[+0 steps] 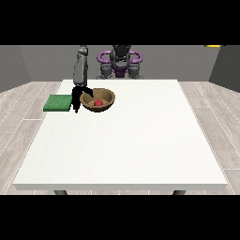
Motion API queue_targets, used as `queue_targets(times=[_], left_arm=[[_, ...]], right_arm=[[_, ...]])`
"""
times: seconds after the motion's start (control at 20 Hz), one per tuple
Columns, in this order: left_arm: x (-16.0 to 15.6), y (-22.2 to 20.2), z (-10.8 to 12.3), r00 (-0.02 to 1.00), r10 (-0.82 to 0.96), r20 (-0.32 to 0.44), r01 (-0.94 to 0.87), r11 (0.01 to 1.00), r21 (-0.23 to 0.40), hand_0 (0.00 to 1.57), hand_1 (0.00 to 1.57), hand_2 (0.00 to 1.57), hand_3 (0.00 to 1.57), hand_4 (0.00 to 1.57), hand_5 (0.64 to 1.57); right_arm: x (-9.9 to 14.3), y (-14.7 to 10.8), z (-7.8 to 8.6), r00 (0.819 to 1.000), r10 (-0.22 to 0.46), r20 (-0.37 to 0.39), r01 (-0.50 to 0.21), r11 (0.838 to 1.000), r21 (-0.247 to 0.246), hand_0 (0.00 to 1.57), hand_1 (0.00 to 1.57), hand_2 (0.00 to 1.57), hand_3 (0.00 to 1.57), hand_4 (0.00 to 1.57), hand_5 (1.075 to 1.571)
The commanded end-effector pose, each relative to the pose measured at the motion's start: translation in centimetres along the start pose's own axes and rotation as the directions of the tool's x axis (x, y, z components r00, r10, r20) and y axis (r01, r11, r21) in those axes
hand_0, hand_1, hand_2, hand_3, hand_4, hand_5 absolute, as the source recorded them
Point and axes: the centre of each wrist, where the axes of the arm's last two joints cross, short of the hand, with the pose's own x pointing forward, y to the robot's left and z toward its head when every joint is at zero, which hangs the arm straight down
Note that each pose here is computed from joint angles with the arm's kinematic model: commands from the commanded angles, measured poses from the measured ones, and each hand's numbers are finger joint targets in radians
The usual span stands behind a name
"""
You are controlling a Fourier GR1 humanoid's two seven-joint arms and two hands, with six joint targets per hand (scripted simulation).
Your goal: Pick the cup and pour the ball into the bowl, then pick the bowl and place it on the pad
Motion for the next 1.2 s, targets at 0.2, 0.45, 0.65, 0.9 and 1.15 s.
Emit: queue_targets(times=[0.2, 0.45, 0.65, 0.9, 1.15], left_arm=[[1.1, 1.9, 0.9, 1.0, -0.005, 0.008, 0.005, 1.0, 0.003, 0.0, 0.0, 0.0, 0.0, 1.02, 1.54], [1.9, 2.1, 0.9, 0.999, 0.003, 0.042, -0.002, 1.0, -0.022, 0.0, 0.0, 0.0, 0.0, 1.03, 1.529], [2.5, 2.4, 0.7, 0.998, 0.035, 0.044, -0.033, 0.999, -0.027, 0.0, 0.0, 0.0, 0.0, 1.11, 1.519], [0.7, 3.7, 1.1, 0.999, 0.051, -0.013, -0.051, 0.999, 0.003, 0.0, 0.0, 0.0, 0.0, 1.18, 1.525], [-2.5, 5.7, 3.0, 0.995, 0.033, -0.099, -0.025, 0.996, 0.081, 0.0, 0.0, 0.0, 0.0, 1.2, 1.534]], right_arm=[[-2.3, -0.7, 1.7, 0.988, 0.035, -0.148, -0.057, 0.987, -0.15, 0.0, 0.0, 0.0, 0.0, 0.62, 1.568], [-2.5, -5.5, 3.9, 0.938, 0.213, -0.273, -0.278, 0.933, -0.228, 1.57, 1.57, 1.57, 1.57, 0.94, 1.471], [-1.0, -7.1, 3.5, 0.922, 0.288, -0.26, -0.349, 0.908, -0.23, 1.57, 1.57, 1.57, 1.41, 0.92, 1.525], [3.2, -7.2, 0.2, 0.891, 0.376, -0.255, -0.437, 0.861, -0.259, 1.57, 1.57, 1.57, 1.27, 1.02, 1.545], [7.8, -7.1, -2.4, 0.838, 0.438, -0.325, -0.511, 0.839, -0.188, 1.57, 1.57, 1.57, 1.04, 1.03, 1.556]])
